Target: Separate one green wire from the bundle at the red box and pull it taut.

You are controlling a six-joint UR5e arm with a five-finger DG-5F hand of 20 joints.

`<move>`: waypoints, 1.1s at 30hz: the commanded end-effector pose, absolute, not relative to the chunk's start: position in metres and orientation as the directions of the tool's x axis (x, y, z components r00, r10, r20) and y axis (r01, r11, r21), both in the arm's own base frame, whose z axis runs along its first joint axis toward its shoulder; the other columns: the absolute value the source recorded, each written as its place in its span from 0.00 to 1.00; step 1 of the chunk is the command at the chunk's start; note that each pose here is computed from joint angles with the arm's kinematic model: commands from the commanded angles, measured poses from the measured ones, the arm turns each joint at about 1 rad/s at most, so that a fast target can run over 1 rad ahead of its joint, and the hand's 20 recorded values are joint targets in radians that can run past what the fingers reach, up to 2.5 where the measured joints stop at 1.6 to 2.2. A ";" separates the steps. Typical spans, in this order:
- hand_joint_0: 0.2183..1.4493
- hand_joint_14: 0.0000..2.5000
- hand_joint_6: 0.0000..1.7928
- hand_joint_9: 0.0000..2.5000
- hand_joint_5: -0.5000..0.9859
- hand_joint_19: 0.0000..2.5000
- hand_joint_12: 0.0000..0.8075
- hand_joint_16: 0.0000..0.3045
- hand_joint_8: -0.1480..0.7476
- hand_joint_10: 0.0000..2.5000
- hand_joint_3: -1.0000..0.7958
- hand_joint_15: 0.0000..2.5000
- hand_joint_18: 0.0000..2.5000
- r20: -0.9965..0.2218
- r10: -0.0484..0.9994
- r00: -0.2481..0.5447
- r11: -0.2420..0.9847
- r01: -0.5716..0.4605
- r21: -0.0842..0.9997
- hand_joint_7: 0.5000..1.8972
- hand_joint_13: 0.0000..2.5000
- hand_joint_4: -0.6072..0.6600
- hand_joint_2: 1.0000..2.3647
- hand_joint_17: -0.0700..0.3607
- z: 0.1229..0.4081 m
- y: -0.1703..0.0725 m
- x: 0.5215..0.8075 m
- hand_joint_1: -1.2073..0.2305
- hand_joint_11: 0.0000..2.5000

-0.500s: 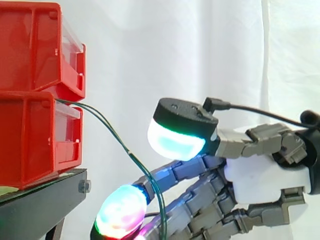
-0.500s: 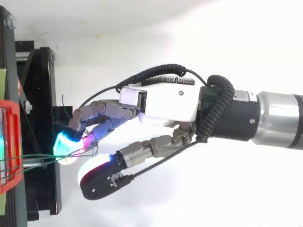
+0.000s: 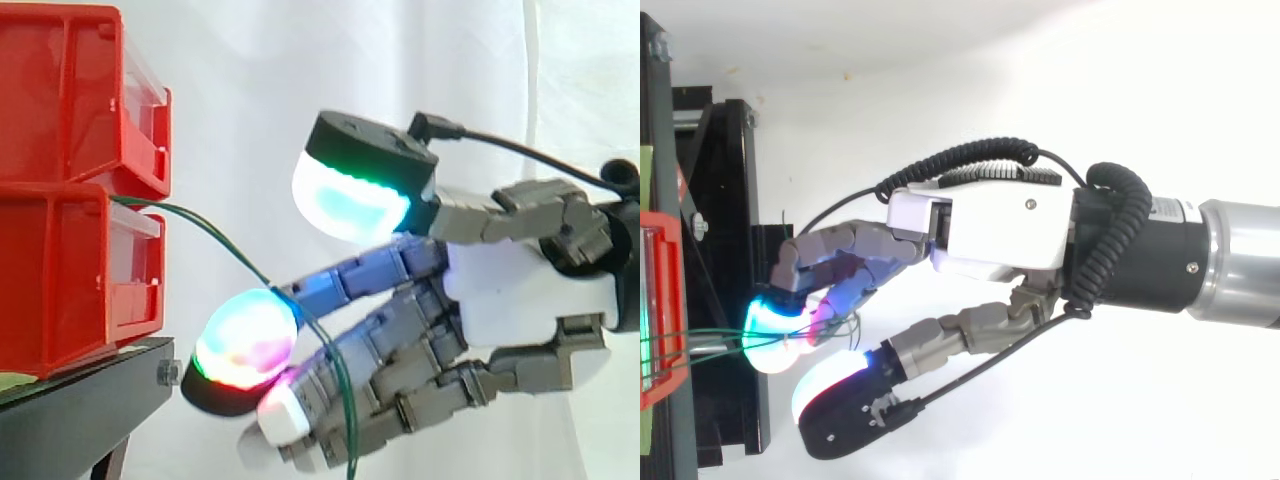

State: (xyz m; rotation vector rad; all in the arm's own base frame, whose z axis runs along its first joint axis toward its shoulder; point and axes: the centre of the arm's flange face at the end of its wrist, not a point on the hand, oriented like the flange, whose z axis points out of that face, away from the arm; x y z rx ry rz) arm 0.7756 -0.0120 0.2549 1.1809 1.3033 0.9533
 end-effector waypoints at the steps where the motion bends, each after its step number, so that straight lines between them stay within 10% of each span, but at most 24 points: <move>1: 0.28 0.00 0.28 0.31 0.27 0.04 0.40 0.16 0.46 0.00 0.32 0.02 0.13 -0.192 0.978 0.084 0.183 0.101 0.978 0.43 0.20 0.70 0.01 0.42 0.267 -0.016 0.780 0.41 0.09; 10: 0.31 0.00 0.28 0.30 0.27 0.05 0.40 0.16 0.45 0.00 0.38 0.03 0.14 -0.204 0.975 0.088 0.193 0.119 0.974 0.67 0.20 0.59 0.01 0.41 0.267 -0.012 0.778 0.37 0.11; 16: 0.30 0.00 0.35 0.31 0.25 0.06 0.41 0.16 0.45 0.00 0.35 0.04 0.15 -0.203 0.975 0.091 0.192 0.118 0.974 0.52 0.21 0.62 0.01 0.42 0.267 -0.014 0.779 0.36 0.13; 24: 0.29 0.00 0.33 0.33 0.27 0.07 0.42 0.16 0.46 0.01 0.32 0.05 0.15 -0.216 0.972 0.089 0.201 0.145 0.969 0.58 0.22 0.61 0.01 0.42 0.258 -0.024 0.773 0.53 0.13; 33: 0.30 0.00 0.33 0.33 0.26 0.07 0.42 0.16 0.46 0.01 0.35 0.05 0.15 -0.213 0.974 0.074 0.200 0.151 0.968 0.58 0.22 0.61 0.01 0.42 0.255 -0.030 0.772 0.43 0.14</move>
